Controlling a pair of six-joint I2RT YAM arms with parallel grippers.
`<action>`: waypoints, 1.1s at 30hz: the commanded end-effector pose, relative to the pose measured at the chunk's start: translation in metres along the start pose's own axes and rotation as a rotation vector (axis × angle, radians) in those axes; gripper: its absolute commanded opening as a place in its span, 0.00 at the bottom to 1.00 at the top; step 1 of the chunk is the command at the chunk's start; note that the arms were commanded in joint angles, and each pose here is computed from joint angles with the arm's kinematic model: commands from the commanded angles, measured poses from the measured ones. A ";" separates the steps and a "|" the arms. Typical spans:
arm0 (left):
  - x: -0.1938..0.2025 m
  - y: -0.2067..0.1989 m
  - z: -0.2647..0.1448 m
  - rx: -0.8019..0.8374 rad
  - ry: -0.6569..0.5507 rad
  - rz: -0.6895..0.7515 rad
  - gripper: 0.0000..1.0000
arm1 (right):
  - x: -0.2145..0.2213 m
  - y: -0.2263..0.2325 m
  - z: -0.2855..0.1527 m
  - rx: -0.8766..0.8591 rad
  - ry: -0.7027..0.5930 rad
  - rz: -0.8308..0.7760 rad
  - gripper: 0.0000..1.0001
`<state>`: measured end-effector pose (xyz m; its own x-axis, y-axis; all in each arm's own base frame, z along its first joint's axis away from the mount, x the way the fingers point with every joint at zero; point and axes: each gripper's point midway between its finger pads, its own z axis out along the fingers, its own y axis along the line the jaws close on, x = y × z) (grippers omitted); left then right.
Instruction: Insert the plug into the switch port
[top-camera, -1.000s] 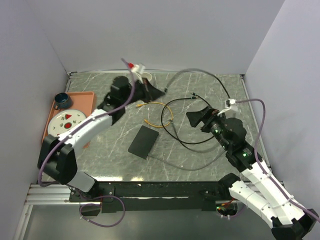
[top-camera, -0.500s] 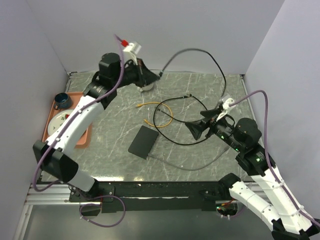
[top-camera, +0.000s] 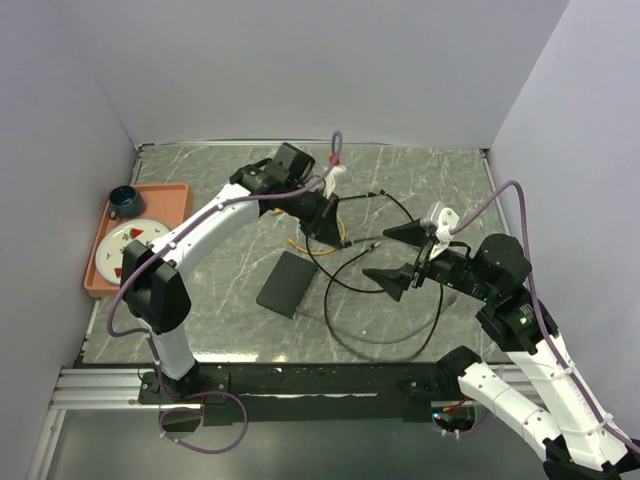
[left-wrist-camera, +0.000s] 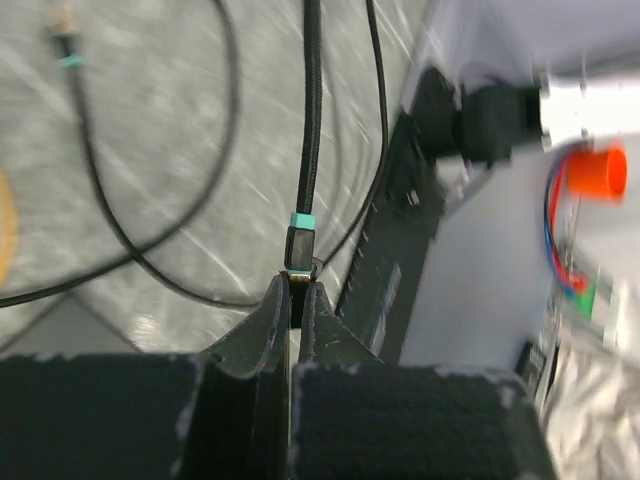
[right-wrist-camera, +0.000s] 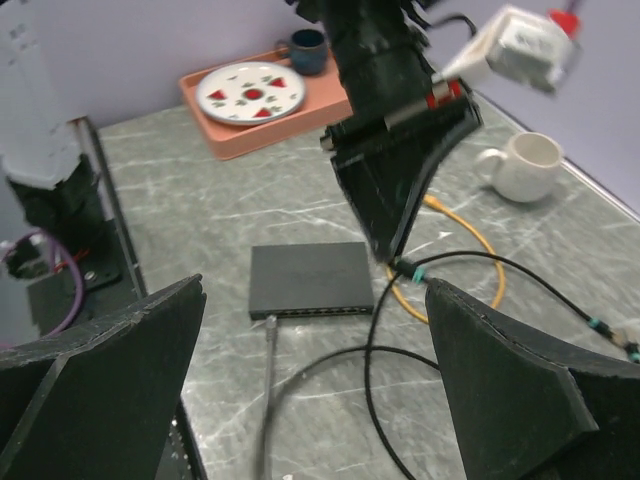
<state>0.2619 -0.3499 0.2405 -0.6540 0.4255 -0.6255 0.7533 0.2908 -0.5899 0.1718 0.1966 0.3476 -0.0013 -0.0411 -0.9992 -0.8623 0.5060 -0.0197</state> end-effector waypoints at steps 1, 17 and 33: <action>0.015 -0.055 0.004 0.157 0.072 0.192 0.01 | -0.006 0.012 0.007 -0.099 -0.014 -0.034 0.99; 0.018 -0.106 -0.023 0.314 0.011 0.357 0.01 | 0.036 0.013 0.028 -0.158 0.148 0.062 0.86; 0.022 -0.132 -0.040 0.384 -0.020 0.454 0.01 | 0.047 0.020 0.039 -0.220 0.222 0.095 0.38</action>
<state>0.1693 -0.3497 0.2937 -0.3603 0.4898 -0.7939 0.8697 -0.1315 -0.4758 0.1764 0.2327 0.2795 -0.2100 -0.2107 -0.9547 -0.9282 0.3497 0.1270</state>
